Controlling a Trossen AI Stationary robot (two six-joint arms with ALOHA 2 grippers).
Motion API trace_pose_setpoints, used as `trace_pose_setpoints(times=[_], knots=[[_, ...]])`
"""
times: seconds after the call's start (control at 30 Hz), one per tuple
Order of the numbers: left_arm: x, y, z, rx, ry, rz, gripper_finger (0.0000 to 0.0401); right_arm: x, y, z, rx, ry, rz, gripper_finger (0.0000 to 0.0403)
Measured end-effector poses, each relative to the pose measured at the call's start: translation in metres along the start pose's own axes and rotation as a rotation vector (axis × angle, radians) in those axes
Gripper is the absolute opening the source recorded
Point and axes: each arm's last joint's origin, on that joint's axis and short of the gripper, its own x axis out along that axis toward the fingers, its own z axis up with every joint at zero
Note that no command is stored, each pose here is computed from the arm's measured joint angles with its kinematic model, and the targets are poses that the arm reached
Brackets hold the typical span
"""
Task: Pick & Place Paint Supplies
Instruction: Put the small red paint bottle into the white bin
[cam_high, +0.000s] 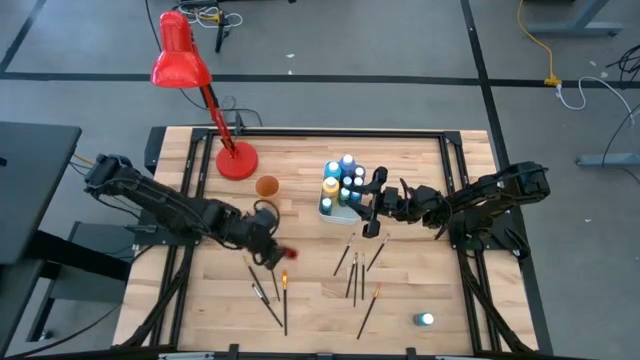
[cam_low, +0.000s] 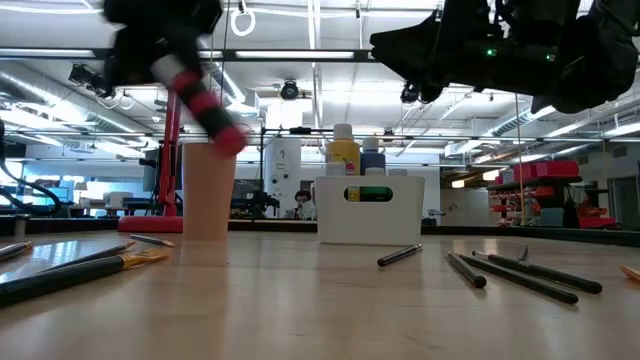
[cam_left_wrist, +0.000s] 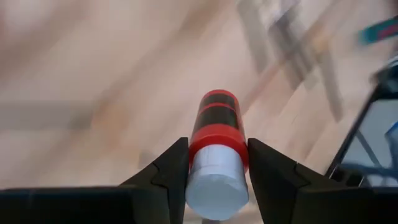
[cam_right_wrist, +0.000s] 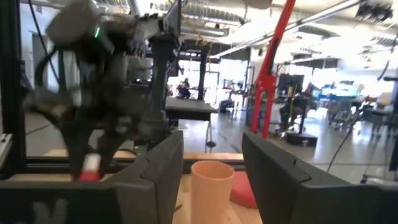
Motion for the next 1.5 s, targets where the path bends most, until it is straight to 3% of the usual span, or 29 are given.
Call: trace_pose_setpoints(times=[0.13, 0.3, 0.5, 0.57, 0.8, 0.93, 1.13, 1.27, 1.5], knots=[[-0.019, -0.016, 0.032, 0.199, -0.184, -0.023, 0.0146, 0.003, 0.000, -0.001, 0.066, 0.027, 0.001, 0.0168], [-0.035, -0.028, 0.072, 0.413, -0.300, 0.013, 0.0146, 0.002, -0.003, 0.005, 0.120, 0.049, 0.001, 0.0168], [-0.007, -0.043, 0.115, 0.694, -0.212, 0.195, 0.0146, -0.008, -0.012, 0.016, 0.122, 0.232, -0.015, 0.0168], [0.005, -0.045, 0.130, 0.730, -0.186, 0.260, 0.0146, -0.014, -0.016, 0.021, 0.148, 0.291, -0.028, 0.0168], [0.052, -0.047, 0.171, 0.837, -0.027, 0.210, 0.0146, -0.039, -0.025, 0.031, 0.207, 0.487, -0.067, 0.0168], [0.076, -0.037, 0.181, 0.873, 0.066, 0.250, 0.0146, -0.049, -0.026, 0.027, 0.210, 0.599, -0.077, 0.0168], [0.097, -0.034, 0.178, 0.985, 0.152, 0.196, 0.0146, -0.058, -0.026, 0.011, 0.173, 0.768, -0.103, 0.0168], [0.102, -0.028, 0.179, 1.031, 0.177, 0.250, 0.0146, -0.054, -0.025, 0.006, 0.179, 0.773, -0.087, 0.0168], [0.101, -0.024, 0.184, 1.088, 0.187, 0.225, 0.0146, -0.036, -0.020, -0.012, 0.188, 0.714, -0.064, 0.0156]])
